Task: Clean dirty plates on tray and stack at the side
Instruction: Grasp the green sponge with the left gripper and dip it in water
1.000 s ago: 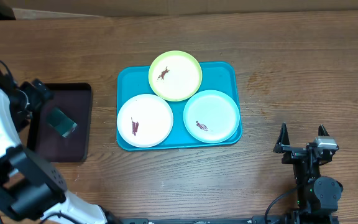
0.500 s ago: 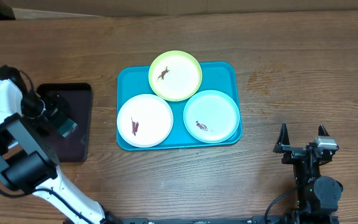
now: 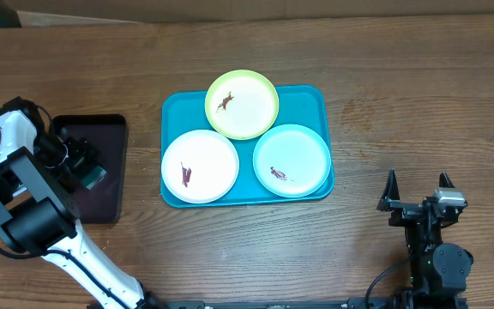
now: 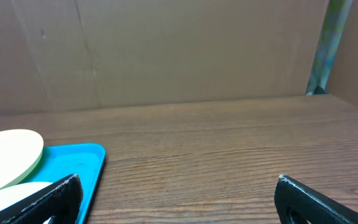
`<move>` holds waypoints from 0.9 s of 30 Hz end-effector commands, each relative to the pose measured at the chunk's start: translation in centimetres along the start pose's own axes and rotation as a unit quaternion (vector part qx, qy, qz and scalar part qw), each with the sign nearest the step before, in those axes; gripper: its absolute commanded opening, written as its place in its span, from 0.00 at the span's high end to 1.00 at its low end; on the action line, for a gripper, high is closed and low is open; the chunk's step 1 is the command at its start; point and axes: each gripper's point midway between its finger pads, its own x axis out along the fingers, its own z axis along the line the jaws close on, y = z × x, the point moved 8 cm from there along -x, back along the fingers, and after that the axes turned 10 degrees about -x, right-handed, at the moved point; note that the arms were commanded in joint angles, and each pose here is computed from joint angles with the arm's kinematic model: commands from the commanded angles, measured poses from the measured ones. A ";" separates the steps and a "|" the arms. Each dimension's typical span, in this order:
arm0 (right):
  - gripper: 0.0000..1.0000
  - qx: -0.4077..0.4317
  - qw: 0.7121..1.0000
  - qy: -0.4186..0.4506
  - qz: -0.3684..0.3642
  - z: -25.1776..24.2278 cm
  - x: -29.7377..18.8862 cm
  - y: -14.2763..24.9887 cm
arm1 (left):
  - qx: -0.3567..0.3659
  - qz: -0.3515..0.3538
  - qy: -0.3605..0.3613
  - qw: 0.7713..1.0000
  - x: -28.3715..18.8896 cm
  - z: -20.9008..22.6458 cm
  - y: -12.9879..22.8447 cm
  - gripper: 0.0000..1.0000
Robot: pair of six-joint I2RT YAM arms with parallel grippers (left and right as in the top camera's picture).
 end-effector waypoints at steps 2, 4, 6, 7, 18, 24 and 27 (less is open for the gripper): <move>0.00 -0.004 1.000 0.001 -0.004 0.0 0.0 0.2 | 0.014 -0.001 -0.002 1.000 1.4 0.0 -0.9 0.29; 0.00 -0.004 1.000 0.001 -0.004 0.0 0.0 0.2 | 0.014 -0.008 0.000 1.000 1.4 -0.1 -1.1 0.55; 0.00 -0.004 1.000 0.001 -0.004 0.0 0.0 0.2 | 0.015 -0.014 0.003 1.000 1.4 -0.2 -1.3 0.80; 0.00 -0.004 1.000 0.001 -0.004 0.0 0.0 0.2 | 0.015 -0.017 0.005 1.000 1.4 -0.2 -1.4 0.90; 0.00 -0.004 1.000 0.001 -0.004 0.0 0.0 0.2 | 0.015 -0.023 0.006 1.000 1.4 -0.3 -1.6 0.00; 0.00 -0.004 1.000 0.001 -0.004 0.0 0.0 0.2 | 0.015 -0.059 -0.016 0.998 1.3 0.0 -2.6 0.00; 0.00 -0.004 1.000 0.001 -0.004 0.0 0.0 0.2 | 0.015 -0.069 -0.029 0.997 1.3 0.2 -2.9 0.27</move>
